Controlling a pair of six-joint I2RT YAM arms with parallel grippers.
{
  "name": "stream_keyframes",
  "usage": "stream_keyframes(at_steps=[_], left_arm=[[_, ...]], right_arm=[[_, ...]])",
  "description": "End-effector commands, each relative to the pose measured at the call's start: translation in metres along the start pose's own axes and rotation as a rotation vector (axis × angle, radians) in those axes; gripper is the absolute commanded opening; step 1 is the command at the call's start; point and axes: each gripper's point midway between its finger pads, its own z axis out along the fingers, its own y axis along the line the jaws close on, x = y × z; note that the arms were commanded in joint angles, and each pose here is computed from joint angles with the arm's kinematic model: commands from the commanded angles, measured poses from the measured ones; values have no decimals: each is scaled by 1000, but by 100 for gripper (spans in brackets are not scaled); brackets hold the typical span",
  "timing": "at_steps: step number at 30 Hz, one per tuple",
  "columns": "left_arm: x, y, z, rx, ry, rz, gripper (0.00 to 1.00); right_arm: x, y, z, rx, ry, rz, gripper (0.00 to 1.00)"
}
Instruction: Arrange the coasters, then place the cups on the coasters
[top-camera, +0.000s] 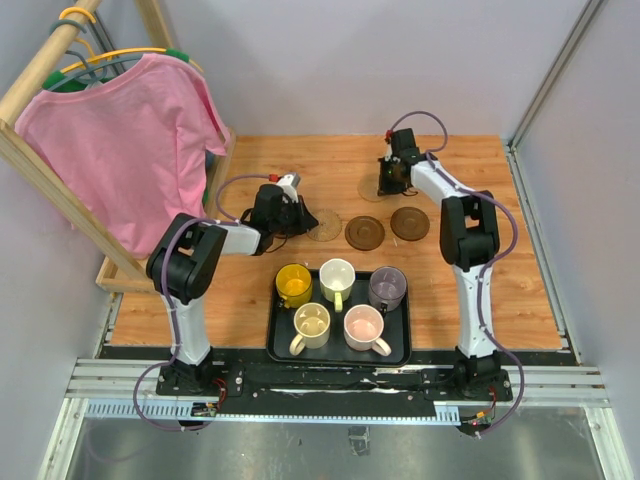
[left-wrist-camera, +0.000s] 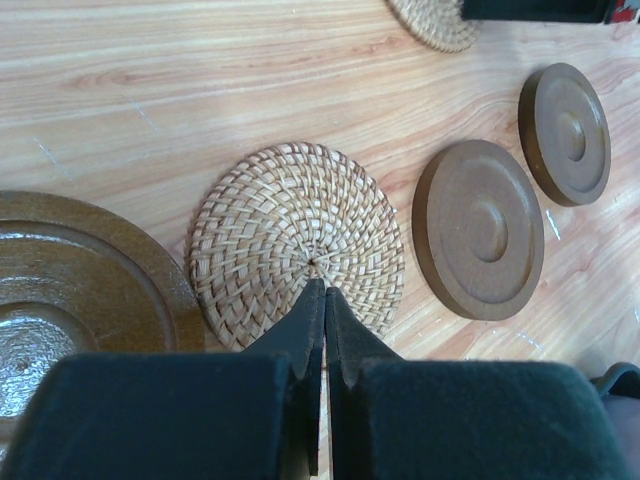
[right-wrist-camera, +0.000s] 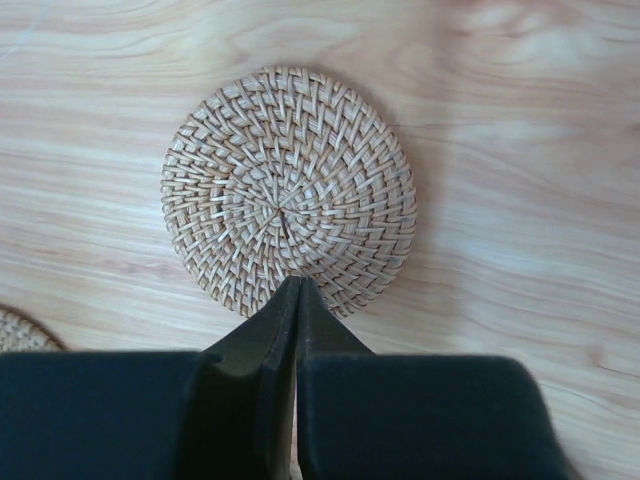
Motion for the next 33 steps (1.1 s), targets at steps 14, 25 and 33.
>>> stream_keyframes(at_steps=[14, 25, 33], left_arm=[[0, 1, -5, -1, -5, 29, 1], [-5, 8, -19, -64, -23, 59, 0], [-20, 27, -30, -171, -57, 83, 1]], right_arm=[[84, -156, -62, 354, 129, 332, 1], [123, -176, -101, 496, 173, 336, 1], [158, -183, -137, 587, 213, 310, 1]])
